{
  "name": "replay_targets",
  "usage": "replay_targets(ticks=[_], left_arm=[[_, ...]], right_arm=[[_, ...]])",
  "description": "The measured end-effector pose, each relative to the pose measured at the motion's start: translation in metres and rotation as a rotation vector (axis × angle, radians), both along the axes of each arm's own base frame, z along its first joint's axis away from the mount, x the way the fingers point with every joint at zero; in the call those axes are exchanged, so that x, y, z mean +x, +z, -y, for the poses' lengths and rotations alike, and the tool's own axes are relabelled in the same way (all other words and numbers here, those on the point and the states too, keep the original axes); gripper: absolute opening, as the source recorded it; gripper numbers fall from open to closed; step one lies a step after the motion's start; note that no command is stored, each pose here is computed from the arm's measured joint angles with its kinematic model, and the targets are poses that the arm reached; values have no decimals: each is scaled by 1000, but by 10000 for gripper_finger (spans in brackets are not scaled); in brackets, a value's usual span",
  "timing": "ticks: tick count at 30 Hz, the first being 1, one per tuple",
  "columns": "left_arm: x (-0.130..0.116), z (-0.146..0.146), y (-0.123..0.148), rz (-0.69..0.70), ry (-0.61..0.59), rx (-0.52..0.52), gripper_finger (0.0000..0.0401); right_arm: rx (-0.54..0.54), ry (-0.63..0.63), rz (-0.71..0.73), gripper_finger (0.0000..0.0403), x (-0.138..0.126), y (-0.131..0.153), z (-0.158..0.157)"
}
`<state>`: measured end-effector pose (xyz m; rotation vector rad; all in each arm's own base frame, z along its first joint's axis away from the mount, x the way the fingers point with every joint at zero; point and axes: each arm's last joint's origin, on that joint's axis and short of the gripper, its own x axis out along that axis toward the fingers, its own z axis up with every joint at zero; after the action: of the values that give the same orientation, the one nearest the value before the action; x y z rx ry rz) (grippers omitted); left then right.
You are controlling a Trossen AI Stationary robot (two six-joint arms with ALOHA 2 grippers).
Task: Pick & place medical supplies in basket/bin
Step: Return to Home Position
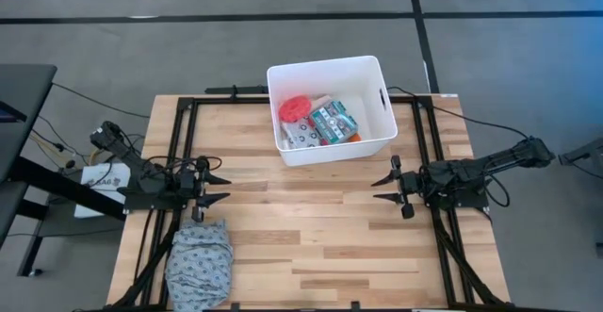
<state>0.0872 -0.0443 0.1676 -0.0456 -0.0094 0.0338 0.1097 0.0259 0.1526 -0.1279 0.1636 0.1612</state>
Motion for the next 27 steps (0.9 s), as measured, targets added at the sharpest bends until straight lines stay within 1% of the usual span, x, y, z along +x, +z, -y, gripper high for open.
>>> replay_targets(ticks=[27], left_arm=[[0,0,0,0,0,-2,151]], right_arm=[[0,0,0,137,0,0,0]])
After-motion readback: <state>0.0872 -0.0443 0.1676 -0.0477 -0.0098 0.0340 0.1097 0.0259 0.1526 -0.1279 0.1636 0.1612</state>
